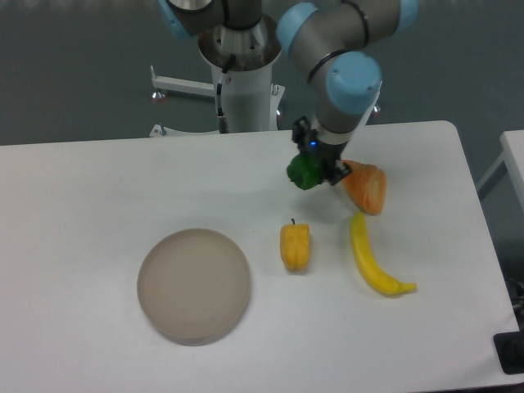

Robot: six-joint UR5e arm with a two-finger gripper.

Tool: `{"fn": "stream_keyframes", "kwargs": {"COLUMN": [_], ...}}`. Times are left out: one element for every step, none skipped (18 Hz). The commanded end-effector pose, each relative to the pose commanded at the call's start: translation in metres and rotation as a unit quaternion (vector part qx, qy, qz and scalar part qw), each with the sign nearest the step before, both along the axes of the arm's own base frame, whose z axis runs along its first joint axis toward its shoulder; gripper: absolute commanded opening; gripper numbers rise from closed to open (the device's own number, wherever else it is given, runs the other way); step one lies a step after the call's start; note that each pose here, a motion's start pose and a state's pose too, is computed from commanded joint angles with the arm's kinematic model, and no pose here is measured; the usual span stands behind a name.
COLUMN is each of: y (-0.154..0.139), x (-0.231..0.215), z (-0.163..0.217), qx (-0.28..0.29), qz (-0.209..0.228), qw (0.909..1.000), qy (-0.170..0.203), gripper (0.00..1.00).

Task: Place the green pepper on the table
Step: 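Lower the green pepper onto the table and open the gripper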

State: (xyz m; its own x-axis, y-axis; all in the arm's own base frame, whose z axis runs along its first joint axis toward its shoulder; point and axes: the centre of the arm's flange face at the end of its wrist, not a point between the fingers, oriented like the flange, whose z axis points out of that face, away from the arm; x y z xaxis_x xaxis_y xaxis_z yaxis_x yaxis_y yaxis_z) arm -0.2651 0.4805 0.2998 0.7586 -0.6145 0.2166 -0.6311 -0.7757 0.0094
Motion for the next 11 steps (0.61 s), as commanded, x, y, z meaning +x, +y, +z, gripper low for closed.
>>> {"fn": "stream_keyframes", "kwargs": {"y": [-0.002, -0.004, -0.003, 0.0, 0.001, 0.002, 0.002, 0.003, 0.004, 0.004, 0.003], "x": [0.002, 0.005, 0.009, 0.015, 0.017, 0.017, 0.018, 0.018, 0.017, 0.016, 0.016], "z": [-0.006, -0.011, -0.016, -0.019, -0.022, -0.025, -0.029, -0.031, -0.034, -0.035, -0.034], "qx": [-0.005, -0.009, -0.013, -0.015, -0.016, -0.015, -0.016, -0.014, -0.014, -0.015, -0.015], "qz": [0.0, -0.001, -0.005, -0.011, -0.012, -0.013, -0.014, -0.015, -0.016, -0.015, -0.014], "qw": [1.0, 0.9999, 0.9998, 0.9997, 0.9997, 0.9997, 0.9997, 0.9997, 0.9997, 0.9997, 0.9997], "qy": [-0.004, -0.008, -0.012, -0.013, -0.015, -0.014, -0.013, -0.011, -0.012, -0.012, -0.011], "gripper": [0.24, 0.25, 0.27, 0.27, 0.27, 0.32, 0.35, 0.43, 0.59, 0.73, 1.0]}}
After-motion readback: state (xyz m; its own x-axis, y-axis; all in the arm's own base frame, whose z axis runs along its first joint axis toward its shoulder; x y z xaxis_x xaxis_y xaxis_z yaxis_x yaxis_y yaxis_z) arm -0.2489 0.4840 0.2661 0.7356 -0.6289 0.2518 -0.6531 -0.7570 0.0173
